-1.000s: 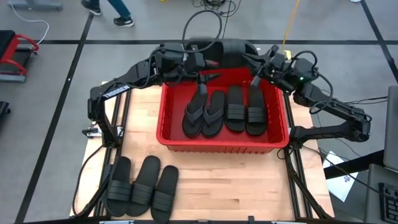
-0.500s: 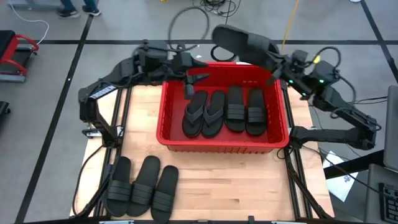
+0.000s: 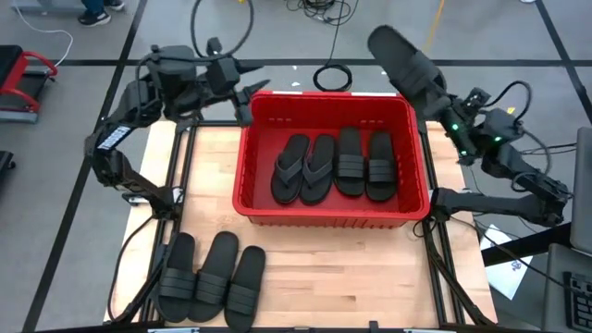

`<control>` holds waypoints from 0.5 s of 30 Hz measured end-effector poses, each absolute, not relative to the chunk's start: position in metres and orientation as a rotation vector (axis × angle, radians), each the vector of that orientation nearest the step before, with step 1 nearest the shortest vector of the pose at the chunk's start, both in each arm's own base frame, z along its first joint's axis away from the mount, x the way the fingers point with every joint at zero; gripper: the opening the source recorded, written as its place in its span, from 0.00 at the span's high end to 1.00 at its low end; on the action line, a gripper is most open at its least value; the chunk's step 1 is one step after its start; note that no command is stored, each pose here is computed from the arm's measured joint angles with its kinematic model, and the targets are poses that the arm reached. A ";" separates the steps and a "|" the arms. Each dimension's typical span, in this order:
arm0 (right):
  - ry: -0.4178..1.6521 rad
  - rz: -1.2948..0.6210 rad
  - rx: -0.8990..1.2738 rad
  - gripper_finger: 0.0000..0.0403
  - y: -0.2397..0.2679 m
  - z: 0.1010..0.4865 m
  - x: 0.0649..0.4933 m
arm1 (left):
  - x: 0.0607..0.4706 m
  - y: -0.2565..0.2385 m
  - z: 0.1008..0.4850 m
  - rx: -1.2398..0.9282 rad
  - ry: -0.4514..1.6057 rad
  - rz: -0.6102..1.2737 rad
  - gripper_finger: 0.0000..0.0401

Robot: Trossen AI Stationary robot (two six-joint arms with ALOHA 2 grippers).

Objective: Pick and place slides into bin
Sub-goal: Put the black slide into the red container

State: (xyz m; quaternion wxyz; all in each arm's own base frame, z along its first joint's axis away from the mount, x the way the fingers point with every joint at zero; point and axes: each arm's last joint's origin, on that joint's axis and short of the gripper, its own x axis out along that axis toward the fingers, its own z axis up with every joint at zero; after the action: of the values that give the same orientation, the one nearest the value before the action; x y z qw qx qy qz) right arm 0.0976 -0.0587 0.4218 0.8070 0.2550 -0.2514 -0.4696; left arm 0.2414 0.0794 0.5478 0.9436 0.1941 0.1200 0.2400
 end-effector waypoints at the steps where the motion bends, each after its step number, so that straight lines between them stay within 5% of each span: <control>1: -0.578 -1.002 0.581 1.00 -0.059 0.416 0.102 | 0.239 0.082 0.549 0.410 0.248 0.500 0.58; 9: -0.732 -1.114 0.724 1.00 -0.047 0.370 0.138 | 0.216 0.103 0.549 0.445 0.325 0.597 0.58; 15: -0.668 -1.271 0.699 1.00 -0.019 0.374 0.141 | 0.204 0.117 0.551 0.479 0.336 0.616 0.58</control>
State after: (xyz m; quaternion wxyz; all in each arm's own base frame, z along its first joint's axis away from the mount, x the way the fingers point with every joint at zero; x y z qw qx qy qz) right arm 0.1414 -0.0192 0.3738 0.6978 0.3134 -0.2996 -0.5702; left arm 0.2044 0.1170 0.5507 0.9110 0.2326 0.1629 0.2990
